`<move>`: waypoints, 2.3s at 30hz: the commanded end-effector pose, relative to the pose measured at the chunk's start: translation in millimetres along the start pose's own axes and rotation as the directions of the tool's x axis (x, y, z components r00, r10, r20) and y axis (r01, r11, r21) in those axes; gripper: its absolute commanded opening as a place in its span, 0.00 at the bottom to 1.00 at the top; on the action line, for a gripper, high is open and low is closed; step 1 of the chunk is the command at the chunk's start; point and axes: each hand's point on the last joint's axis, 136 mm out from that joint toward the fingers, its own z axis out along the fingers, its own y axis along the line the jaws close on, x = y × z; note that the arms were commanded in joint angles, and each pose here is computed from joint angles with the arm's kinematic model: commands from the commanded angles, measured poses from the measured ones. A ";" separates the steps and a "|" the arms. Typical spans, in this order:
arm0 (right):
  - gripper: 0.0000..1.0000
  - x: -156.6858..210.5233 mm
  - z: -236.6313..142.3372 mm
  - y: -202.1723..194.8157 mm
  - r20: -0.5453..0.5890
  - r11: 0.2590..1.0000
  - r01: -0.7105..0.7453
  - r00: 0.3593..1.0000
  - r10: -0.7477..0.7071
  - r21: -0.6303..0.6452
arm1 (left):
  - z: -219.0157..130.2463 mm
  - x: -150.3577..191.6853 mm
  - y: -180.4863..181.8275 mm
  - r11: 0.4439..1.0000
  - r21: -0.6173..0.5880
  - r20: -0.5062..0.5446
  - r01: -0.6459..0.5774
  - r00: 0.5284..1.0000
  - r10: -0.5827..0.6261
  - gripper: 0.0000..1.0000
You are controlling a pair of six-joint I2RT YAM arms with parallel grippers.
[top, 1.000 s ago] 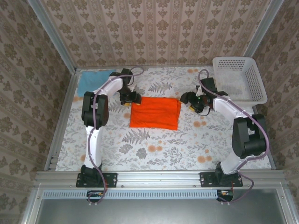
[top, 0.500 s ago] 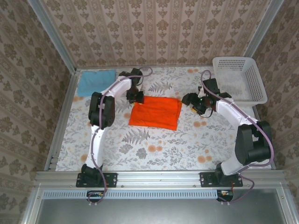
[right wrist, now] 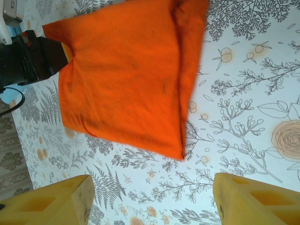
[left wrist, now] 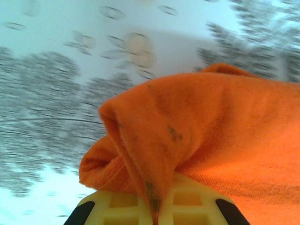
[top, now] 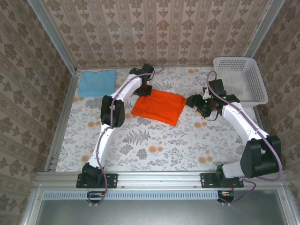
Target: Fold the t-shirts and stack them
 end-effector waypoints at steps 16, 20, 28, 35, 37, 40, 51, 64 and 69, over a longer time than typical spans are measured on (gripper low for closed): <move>0.67 -8.4 -12.2 4.5 -0.031 0.998 -0.010 0.999 0.012 0.062 | -114.9 -71.7 86.9 0.950 -0.261 0.243 -0.174 0.940 0.239 0.00; 0.66 -9.0 -9.9 4.8 -0.039 0.998 -0.016 0.999 0.019 0.066 | -139.1 -79.3 101.4 0.935 -0.299 0.275 -0.189 0.921 0.274 0.00; 0.66 -10.4 -7.8 3.7 -0.038 0.996 -0.032 0.999 0.035 0.078 | -175.5 -94.3 143.6 0.914 -0.340 0.333 -0.221 0.881 0.336 0.00; 0.65 -12.0 -5.4 7.5 -0.045 0.996 -0.029 0.998 0.033 0.084 | -190.3 -99.0 175.7 0.933 -0.300 0.382 -0.200 0.871 0.310 0.00; 0.65 -11.8 -3.0 8.3 -0.052 0.996 -0.030 0.998 0.035 0.086 | -193.8 -100.5 182.3 0.925 -0.318 0.384 -0.206 0.864 0.324 0.00; 0.65 -13.0 0.1 10.5 -0.055 0.996 -0.030 0.998 0.035 0.087 | -196.8 -102.9 194.5 0.920 -0.334 0.390 -0.204 0.859 0.332 0.00; 0.65 -15.0 12.9 22.0 -0.084 0.996 -0.005 0.996 0.012 0.092 | -209.4 -90.6 250.2 0.946 -0.307 0.410 -0.106 0.882 0.232 0.00; 0.65 -15.2 21.6 31.8 -0.107 0.996 0.018 0.994 -0.008 0.091 | -164.6 -86.9 316.1 0.929 -0.366 0.361 -0.046 0.914 0.187 0.00; 0.65 -13.8 19.7 30.4 -0.108 0.995 0.016 0.994 -0.006 0.099 | -126.4 -85.6 363.9 0.862 -0.507 0.304 0.012 0.938 0.166 0.11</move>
